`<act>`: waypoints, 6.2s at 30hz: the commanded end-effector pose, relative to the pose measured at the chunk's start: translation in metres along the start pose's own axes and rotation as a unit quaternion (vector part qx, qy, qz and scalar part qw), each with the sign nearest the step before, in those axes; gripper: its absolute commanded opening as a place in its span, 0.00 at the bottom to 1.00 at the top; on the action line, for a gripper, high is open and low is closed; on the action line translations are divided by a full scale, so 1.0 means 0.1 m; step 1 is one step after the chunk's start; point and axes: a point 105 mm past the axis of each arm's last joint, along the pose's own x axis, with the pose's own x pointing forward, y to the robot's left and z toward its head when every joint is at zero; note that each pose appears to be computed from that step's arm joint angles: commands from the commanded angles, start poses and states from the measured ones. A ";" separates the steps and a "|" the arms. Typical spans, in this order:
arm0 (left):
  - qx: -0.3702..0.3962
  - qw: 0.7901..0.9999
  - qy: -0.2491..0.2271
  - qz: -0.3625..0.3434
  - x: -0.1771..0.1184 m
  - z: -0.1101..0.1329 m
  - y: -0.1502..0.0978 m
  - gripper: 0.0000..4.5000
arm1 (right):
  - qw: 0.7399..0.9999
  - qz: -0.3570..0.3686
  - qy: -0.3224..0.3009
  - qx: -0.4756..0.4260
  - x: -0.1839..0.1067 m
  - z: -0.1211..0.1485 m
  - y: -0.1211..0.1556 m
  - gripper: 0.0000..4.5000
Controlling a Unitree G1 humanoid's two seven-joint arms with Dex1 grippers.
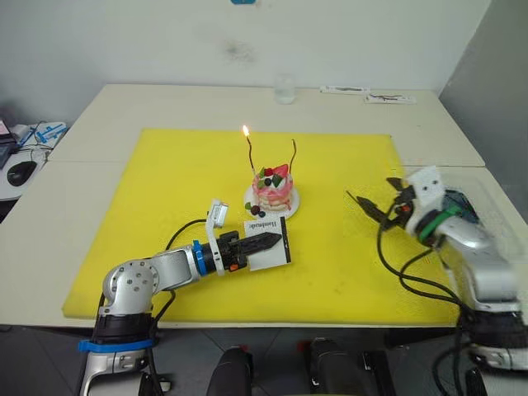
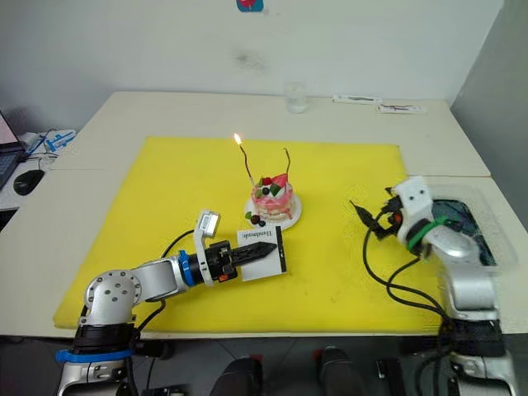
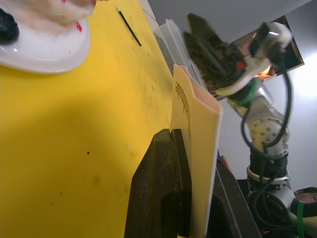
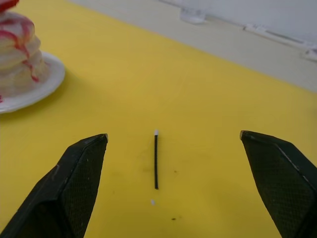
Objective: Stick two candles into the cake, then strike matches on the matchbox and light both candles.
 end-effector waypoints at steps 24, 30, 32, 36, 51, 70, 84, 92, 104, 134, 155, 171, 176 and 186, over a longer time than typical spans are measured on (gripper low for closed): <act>0.016 1.000 -0.014 0.000 -0.05 0.05 -0.10 0.00 | 0.996 -0.062 0.056 0.028 0.44 -0.22 -0.04 0.48; 0.015 1.000 -0.016 0.000 -0.04 0.04 -0.09 0.00 | 0.996 -0.055 0.064 0.027 0.44 -0.23 0.01 0.02; 0.014 1.000 -0.016 0.001 -0.04 0.04 -0.09 0.00 | 0.996 -0.052 0.061 0.030 0.43 -0.21 0.04 0.01; 0.014 1.000 -0.017 0.001 -0.04 0.04 -0.09 0.00 | 0.997 -0.047 0.052 0.032 0.40 -0.16 0.07 0.01; 0.012 1.000 -0.001 -0.012 -0.01 0.02 -0.13 0.00 | 0.999 0.043 0.006 0.031 -0.10 0.20 0.51 0.01; 0.015 0.999 0.041 -0.031 0.05 0.00 -0.16 0.00 | 0.997 0.019 0.032 0.067 -0.47 -0.23 0.95 0.01; 0.016 0.998 0.053 -0.026 0.01 0.00 -0.15 0.00 | 0.998 0.007 -0.004 0.060 -0.44 -0.40 0.98 0.53; 0.017 0.998 0.053 -0.026 0.02 0.01 -0.15 0.00 | 0.999 -0.006 -0.004 0.052 -0.39 -0.48 0.93 0.53; 0.019 0.998 0.049 -0.025 0.01 0.02 -0.16 0.00 | 0.998 -0.003 0.038 0.059 -0.41 -0.63 1.01 0.00; 0.014 0.998 0.056 -0.032 0.17 0.04 -0.13 0.00 | 0.942 0.300 -0.027 -0.147 -0.61 0.39 1.48 0.00; 0.015 0.997 0.063 -0.041 0.15 0.02 -0.16 0.00 | 0.932 0.286 -0.023 -0.221 -0.35 0.42 1.45 0.00; 0.015 0.997 0.064 -0.047 0.15 0.02 -0.19 0.00 | 0.925 0.299 -0.019 -0.232 -0.32 0.38 1.50 0.00; 0.015 0.997 0.064 -0.050 0.16 0.02 -0.20 0.00 | 0.922 0.306 -0.022 -0.238 -0.29 0.40 1.54 0.00; 0.021 0.997 0.062 -0.029 0.12 0.01 -0.13 0.00 | 0.917 0.298 -0.038 -0.262 -0.34 0.59 1.44 0.00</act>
